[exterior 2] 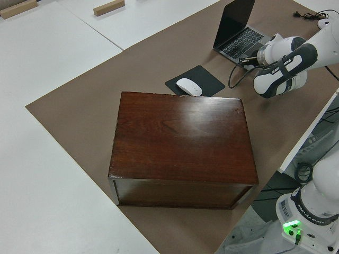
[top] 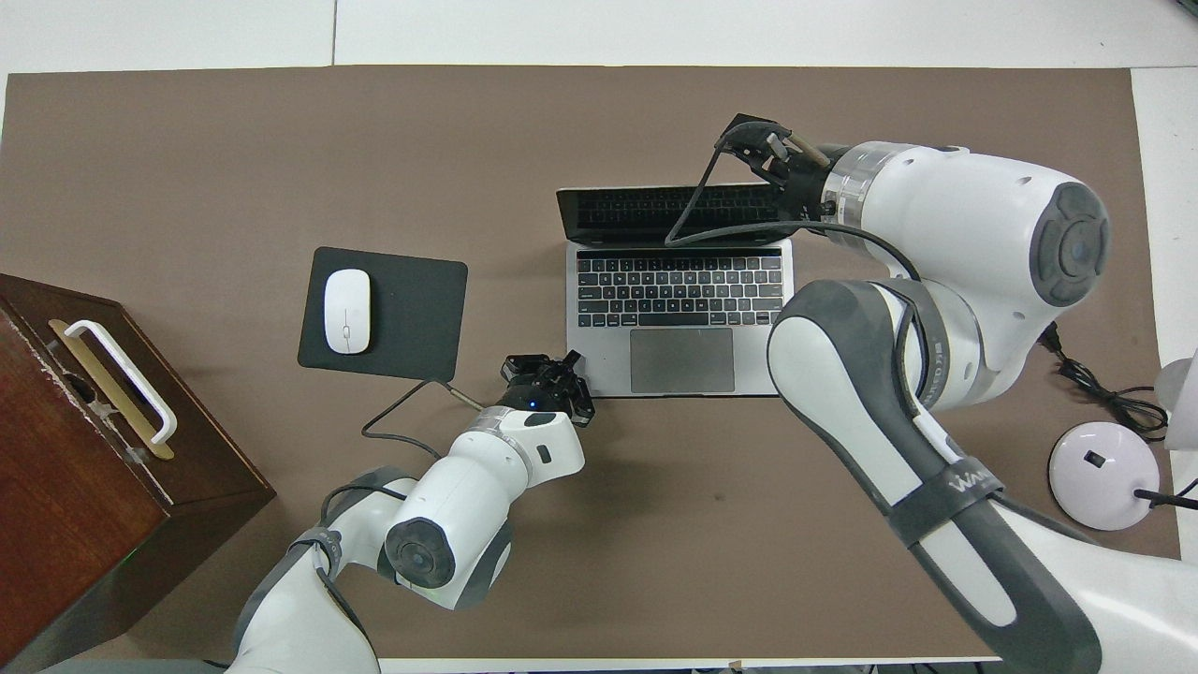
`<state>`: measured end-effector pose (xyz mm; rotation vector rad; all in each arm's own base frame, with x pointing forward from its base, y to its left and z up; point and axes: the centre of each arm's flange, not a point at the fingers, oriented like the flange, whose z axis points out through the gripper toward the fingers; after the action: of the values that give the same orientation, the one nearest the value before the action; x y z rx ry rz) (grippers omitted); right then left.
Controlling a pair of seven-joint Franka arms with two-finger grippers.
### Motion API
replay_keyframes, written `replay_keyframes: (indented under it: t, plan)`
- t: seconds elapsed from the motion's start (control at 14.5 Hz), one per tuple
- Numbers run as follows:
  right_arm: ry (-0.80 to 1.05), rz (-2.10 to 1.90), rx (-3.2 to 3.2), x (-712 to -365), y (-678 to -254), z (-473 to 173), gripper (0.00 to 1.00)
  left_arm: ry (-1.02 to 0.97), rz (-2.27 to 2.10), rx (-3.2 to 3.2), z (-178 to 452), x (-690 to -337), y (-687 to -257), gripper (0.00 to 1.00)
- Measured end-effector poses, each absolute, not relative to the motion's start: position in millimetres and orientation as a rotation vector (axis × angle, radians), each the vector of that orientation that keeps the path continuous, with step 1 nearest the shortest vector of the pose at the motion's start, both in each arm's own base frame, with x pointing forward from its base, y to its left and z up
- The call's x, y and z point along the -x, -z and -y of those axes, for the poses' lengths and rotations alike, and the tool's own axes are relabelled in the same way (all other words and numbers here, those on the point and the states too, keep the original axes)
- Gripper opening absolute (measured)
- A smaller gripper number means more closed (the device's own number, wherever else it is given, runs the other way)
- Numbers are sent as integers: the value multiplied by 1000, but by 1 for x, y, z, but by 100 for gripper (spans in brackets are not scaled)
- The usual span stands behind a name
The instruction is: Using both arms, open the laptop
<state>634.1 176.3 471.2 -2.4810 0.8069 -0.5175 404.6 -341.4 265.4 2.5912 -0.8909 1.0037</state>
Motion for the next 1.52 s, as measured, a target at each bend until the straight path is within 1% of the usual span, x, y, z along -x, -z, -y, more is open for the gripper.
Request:
replay_keyframes:
  t: [0.41,0.62,0.76,0.97,1.17,1.38,1.52]
  plan:
    - [488,-802,2503,-640,-472,-169,100,-1004,891,-2591,341,-405,-265,1]
    - [401,-797,2542,-637,-468,-170,100,-1004,891,-2591,341,-405,-265,1]
    - [339,-794,2568,-638,-477,-166,100,-1004,891,-2591,341,-405,-265,1]
    - [267,-774,2595,-634,-511,-156,100,-1003,881,-2592,341,-405,-265,1]
    - [200,-737,2627,-625,-559,-150,100,-993,818,-2595,345,-406,-265,1]
    - [218,-656,2752,-613,-612,-121,100,-980,734,-2585,356,-405,-269,1]
    - [222,-527,2853,-599,-634,-94,100,-976,690,-2571,364,-405,-275,1]
